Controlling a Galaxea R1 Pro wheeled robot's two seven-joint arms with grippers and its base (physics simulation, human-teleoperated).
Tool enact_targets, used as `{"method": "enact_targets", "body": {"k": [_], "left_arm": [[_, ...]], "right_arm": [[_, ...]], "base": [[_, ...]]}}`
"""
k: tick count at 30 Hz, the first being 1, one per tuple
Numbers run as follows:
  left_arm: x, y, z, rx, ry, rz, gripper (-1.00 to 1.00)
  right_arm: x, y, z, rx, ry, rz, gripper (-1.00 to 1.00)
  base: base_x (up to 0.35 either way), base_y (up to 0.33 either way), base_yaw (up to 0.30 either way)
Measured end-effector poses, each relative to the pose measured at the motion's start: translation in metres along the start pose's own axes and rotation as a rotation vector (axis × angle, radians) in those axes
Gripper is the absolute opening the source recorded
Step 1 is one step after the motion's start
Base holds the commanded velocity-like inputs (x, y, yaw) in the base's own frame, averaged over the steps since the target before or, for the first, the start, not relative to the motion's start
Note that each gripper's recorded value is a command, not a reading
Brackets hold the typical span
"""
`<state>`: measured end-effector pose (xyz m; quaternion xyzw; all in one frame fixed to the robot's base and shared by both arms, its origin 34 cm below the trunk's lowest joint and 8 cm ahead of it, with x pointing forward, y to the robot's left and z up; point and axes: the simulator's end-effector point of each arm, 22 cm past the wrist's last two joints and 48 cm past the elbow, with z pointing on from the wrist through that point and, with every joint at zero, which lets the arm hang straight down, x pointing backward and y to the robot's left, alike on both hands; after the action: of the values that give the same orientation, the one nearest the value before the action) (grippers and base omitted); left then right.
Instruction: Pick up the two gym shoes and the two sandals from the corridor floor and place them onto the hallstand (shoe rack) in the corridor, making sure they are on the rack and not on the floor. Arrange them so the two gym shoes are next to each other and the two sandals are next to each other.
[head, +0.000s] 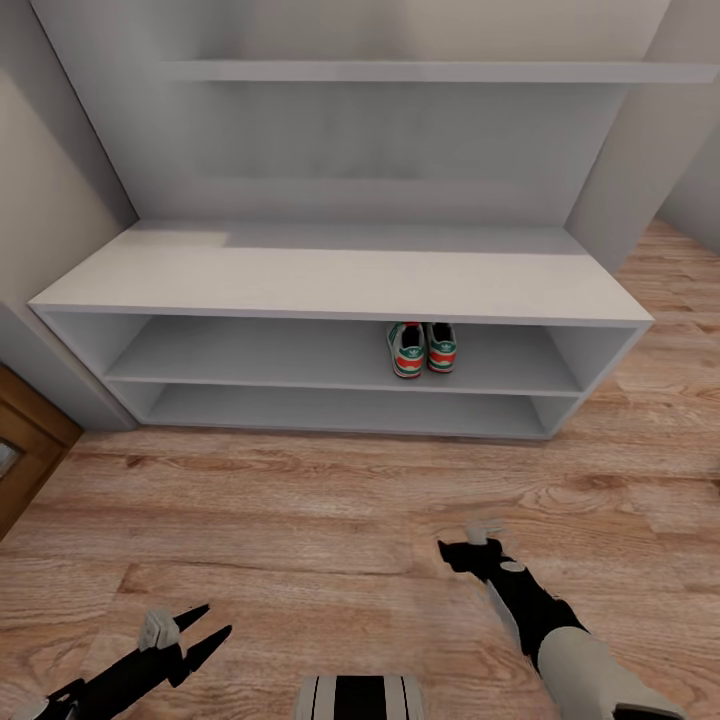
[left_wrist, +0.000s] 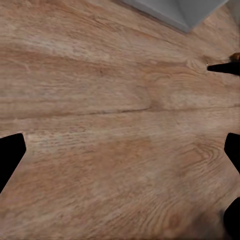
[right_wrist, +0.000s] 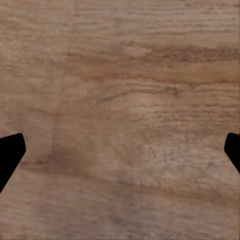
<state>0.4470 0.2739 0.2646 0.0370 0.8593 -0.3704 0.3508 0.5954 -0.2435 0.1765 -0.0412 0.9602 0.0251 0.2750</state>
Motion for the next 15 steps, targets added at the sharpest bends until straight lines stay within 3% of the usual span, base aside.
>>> {"method": "enact_targets", "body": {"k": [8, 9, 15], "left_arm": [[0.022, 0.011, -0.008, -0.065, 0.008, 0.006, 1.0], [0.037, 0.013, -0.012, -0.085, 0.014, -0.006, 1.0], [0.055, 0.024, -0.019, -0.145, 0.03, -0.03, 1.0]], "right_arm": [[0.063, -0.018, -0.014, -0.166, 0.031, -0.031, 1.0], [0.09, -0.027, -0.026, -0.23, 0.052, -0.04, 1.0], [0.136, -0.046, -0.046, -0.257, 0.09, -0.045, 1.0]], "base": [[0.0, 0.0, 0.0], [0.0, 0.0, 0.0], [0.0, 0.0, 0.0]]}}
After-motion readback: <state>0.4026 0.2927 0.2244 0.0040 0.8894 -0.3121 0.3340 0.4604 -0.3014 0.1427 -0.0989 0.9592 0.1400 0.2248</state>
